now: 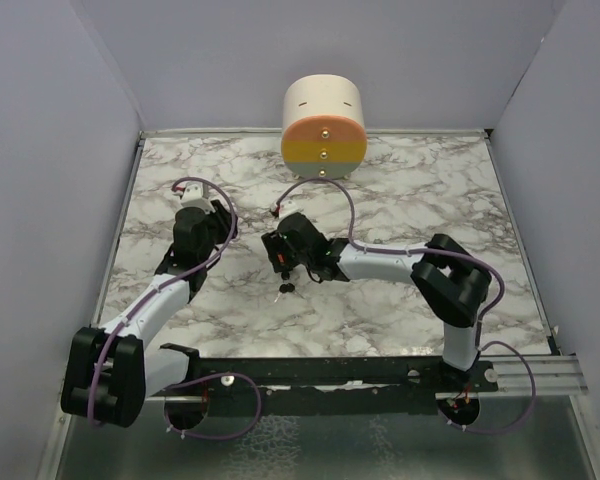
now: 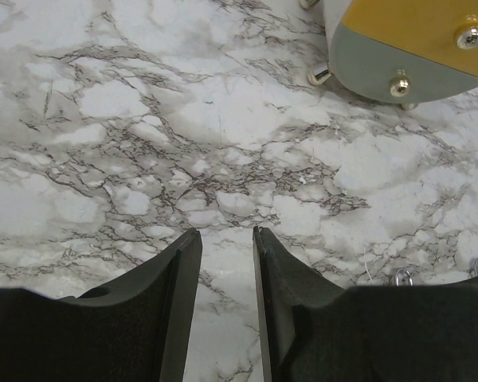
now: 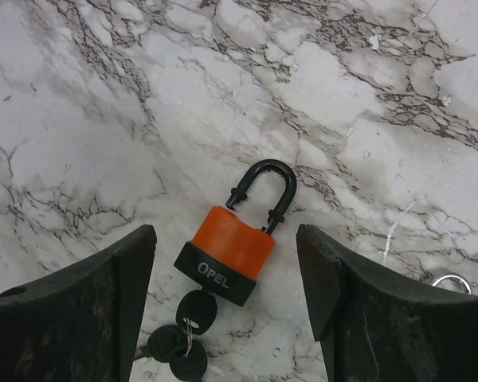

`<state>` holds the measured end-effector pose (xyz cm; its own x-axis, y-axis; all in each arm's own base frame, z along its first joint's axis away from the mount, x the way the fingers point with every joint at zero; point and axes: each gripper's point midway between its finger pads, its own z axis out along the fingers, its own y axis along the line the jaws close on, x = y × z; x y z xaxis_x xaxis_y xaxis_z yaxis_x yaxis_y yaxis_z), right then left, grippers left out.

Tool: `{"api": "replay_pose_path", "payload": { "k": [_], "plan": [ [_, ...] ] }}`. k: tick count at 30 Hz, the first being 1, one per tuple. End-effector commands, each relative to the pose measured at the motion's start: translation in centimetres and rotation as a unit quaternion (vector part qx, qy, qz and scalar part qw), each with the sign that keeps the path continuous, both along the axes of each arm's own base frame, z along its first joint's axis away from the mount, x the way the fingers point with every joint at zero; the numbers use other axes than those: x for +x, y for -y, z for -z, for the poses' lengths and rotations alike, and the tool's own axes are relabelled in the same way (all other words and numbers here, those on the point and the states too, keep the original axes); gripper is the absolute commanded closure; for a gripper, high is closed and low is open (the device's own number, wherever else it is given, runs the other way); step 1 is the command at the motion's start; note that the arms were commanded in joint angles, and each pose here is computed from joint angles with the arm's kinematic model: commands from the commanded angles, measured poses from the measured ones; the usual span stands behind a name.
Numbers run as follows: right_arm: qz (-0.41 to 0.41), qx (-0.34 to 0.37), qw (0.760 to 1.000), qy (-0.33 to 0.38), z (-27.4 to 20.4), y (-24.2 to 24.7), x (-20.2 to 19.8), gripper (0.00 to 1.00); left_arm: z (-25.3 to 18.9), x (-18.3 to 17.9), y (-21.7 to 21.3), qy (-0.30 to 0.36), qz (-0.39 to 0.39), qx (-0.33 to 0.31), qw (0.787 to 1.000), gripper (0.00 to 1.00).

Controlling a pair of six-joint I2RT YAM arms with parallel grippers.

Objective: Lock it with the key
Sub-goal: Pick up the lock from the center of the board.

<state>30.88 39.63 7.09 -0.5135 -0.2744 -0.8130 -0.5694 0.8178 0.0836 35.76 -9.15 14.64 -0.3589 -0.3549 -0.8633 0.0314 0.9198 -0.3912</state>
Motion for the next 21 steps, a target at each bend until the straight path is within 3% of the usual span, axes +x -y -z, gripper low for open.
{"api": "replay_pose_path", "payload": {
  "k": [1, 12, 21],
  "plan": [
    [0.030, -0.022, 0.999, -0.001, 1.1, -0.9, 0.4, 0.28, -0.1, 0.1, 0.0, 0.005, 0.002, -0.014, 1.000, 0.64],
    [0.107, -0.082, 0.991, 0.000, 3.5, 0.2, 0.2, 0.24, 0.7, 0.4, 0.1, -0.004, 0.008, -0.025, 1.000, 0.64],
    [0.111, -0.092, 0.989, -0.023, 4.9, 0.8, -0.6, 0.24, 0.8, 0.4, 0.0, -0.006, 0.009, -0.030, 1.000, 0.64]
  ]
}}
